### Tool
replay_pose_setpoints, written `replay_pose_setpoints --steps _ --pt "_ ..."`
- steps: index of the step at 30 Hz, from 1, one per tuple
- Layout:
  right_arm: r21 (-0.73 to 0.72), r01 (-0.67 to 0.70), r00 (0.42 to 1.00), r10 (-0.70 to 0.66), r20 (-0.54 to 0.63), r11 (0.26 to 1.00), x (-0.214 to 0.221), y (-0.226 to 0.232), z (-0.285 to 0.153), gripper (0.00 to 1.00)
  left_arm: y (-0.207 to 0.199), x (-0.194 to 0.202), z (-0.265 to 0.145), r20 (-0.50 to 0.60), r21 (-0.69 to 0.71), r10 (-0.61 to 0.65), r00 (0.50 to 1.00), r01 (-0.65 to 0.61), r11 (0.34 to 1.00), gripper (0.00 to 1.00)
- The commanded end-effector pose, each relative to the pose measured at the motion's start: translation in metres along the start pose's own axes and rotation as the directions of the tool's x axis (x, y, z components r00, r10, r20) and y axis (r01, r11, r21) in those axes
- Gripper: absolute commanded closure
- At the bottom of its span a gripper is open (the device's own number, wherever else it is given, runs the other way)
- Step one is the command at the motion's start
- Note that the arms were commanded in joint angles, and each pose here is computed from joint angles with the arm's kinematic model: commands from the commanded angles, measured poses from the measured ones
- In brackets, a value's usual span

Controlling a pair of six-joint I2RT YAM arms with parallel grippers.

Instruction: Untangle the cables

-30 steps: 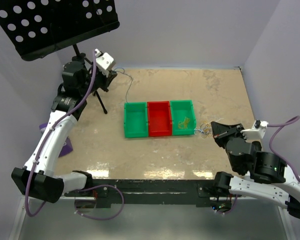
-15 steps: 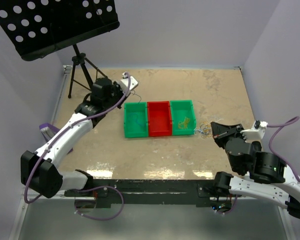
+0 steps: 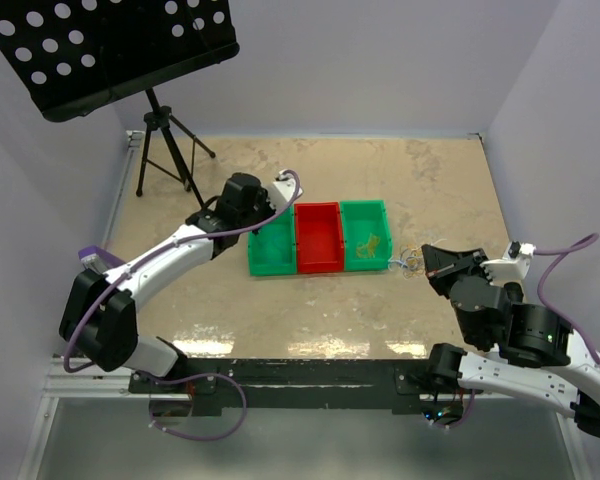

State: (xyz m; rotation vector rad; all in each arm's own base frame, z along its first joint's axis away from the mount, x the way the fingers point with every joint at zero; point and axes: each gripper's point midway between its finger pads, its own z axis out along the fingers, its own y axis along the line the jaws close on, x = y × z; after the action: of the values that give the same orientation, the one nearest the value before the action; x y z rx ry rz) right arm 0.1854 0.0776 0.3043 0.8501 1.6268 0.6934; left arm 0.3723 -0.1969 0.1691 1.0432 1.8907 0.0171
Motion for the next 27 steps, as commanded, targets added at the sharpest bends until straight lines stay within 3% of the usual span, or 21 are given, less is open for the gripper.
replay_pose_setpoints --steps 1,9,17,19,22,27 --pt "-0.003 -0.035 0.999 0.035 -0.002 0.999 -0.002 0.002 -0.002 1.0 -0.01 0.004 0.008 -0.026 0.003 -0.009 1.0 0.009 1.0 1.0" --pt "0.005 -0.036 0.999 0.036 -0.004 0.999 -0.002 -0.001 -0.002 1.0 -0.023 0.047 0.036 -0.203 -0.032 -0.031 0.979 0.025 0.999 1.0" --pt "0.014 -0.033 0.999 0.033 -0.002 0.999 -0.001 -0.005 -0.002 1.0 -0.034 0.045 0.046 -0.216 0.018 -0.061 0.974 0.067 0.998 1.0" --pt "0.018 -0.027 1.0 0.027 -0.006 0.999 0.001 -0.008 -0.001 1.0 -0.038 0.043 0.046 -0.21 0.042 -0.066 0.975 0.076 0.996 0.94" --pt "0.019 -0.031 0.999 0.032 -0.012 0.999 0.003 -0.009 -0.001 1.0 -0.037 0.029 0.04 -0.168 0.061 -0.08 0.983 0.091 0.994 0.65" --pt "0.016 -0.025 1.0 0.025 -0.018 1.0 0.008 -0.008 0.001 1.0 -0.034 0.003 0.025 -0.113 0.095 -0.091 0.989 0.102 0.99 0.47"
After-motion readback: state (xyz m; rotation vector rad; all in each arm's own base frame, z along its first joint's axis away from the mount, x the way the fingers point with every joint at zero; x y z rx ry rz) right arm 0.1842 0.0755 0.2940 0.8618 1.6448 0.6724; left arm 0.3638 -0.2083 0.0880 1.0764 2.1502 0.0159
